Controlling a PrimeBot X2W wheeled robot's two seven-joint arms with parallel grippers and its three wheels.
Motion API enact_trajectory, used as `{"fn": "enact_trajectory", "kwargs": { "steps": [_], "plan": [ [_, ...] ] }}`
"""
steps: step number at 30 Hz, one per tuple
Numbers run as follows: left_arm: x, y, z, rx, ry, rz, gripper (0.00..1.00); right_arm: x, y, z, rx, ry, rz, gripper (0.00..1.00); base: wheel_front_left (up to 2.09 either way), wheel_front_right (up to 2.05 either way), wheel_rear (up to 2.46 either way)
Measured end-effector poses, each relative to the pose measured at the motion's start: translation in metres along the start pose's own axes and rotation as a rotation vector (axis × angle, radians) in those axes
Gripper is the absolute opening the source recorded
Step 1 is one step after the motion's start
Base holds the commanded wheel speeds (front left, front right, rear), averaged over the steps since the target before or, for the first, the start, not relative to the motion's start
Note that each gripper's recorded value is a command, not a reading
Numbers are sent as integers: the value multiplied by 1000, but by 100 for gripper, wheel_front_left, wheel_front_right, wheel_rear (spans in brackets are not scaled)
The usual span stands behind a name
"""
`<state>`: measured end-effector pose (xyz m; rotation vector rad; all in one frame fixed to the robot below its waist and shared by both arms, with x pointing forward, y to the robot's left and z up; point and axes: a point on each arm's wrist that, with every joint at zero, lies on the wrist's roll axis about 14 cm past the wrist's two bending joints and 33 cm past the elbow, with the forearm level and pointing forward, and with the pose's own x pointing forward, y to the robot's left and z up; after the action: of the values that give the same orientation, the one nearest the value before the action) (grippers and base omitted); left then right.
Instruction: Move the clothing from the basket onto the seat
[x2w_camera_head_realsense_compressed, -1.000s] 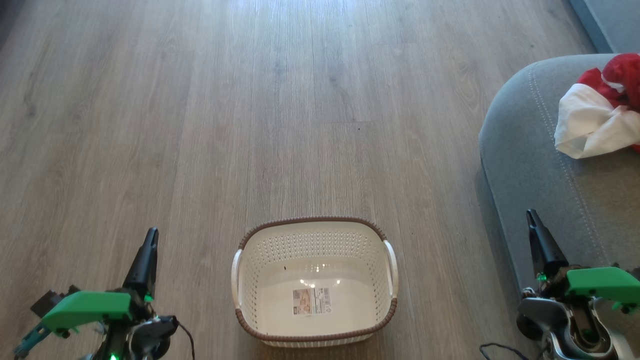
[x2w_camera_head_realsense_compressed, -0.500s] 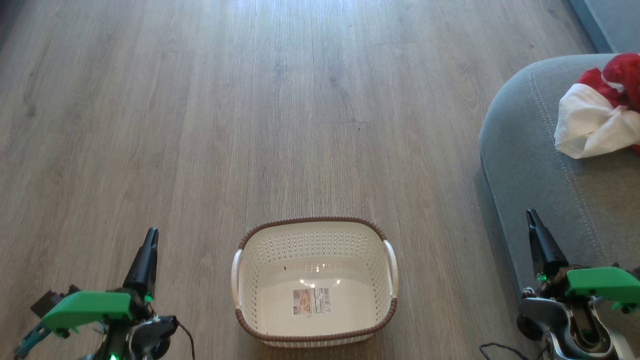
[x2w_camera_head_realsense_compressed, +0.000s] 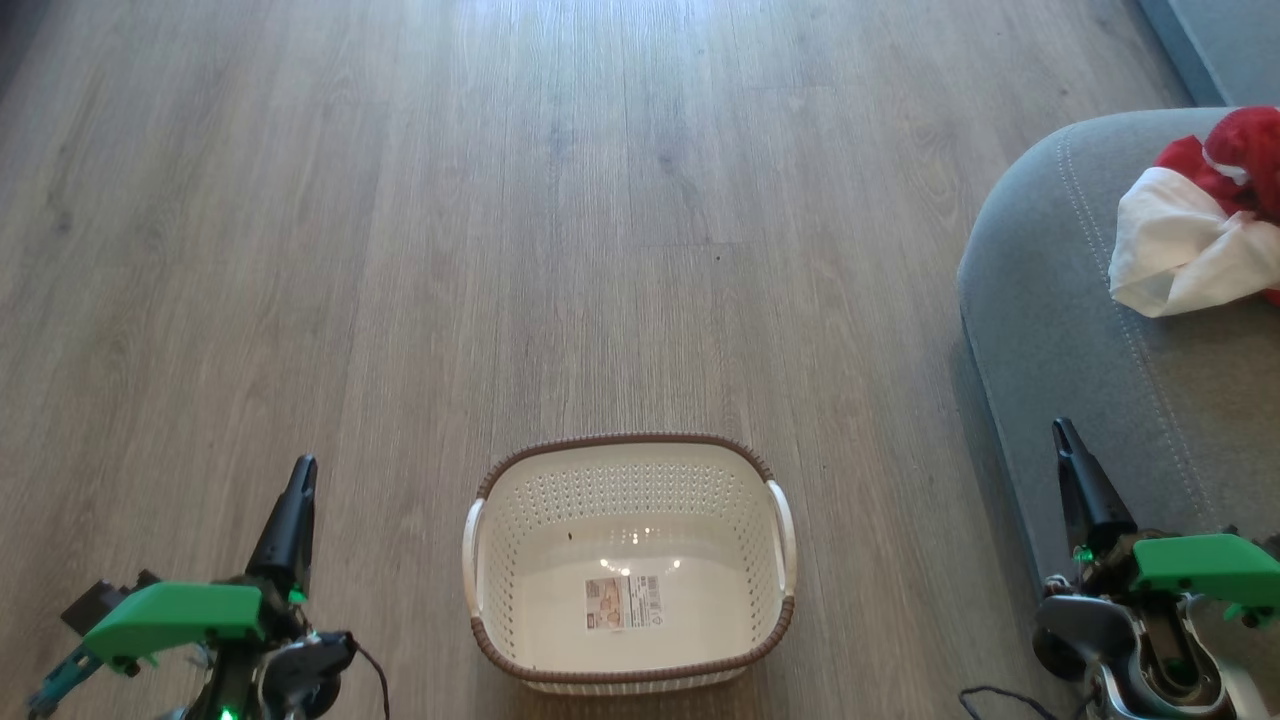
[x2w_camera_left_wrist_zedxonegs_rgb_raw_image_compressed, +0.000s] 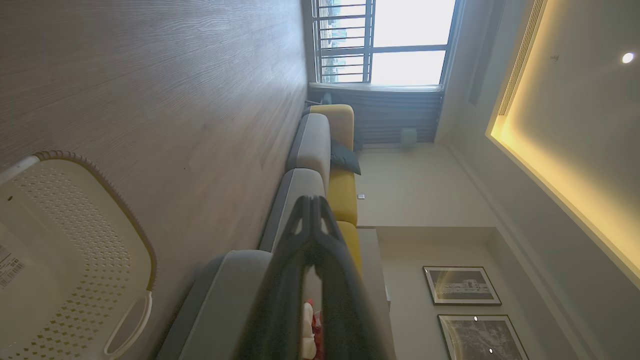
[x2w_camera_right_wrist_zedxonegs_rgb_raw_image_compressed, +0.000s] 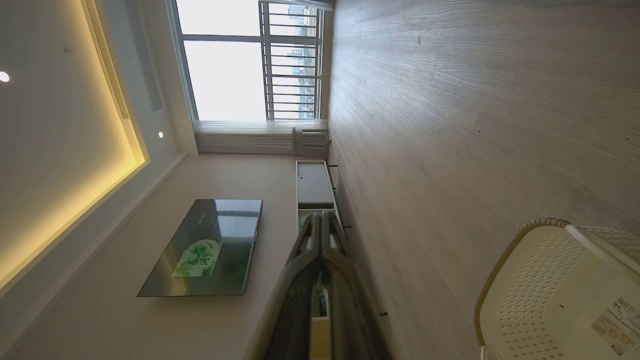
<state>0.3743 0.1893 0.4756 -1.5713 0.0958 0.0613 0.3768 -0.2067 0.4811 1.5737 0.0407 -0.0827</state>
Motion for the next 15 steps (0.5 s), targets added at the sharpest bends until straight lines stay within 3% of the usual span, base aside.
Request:
{"fn": "enact_trajectory", "kwargs": {
  "steps": [15],
  "plan": [
    [0,0,0,0,0,0,0,0,0,0,0,0,0,0,0,0,0]
  ]
}}
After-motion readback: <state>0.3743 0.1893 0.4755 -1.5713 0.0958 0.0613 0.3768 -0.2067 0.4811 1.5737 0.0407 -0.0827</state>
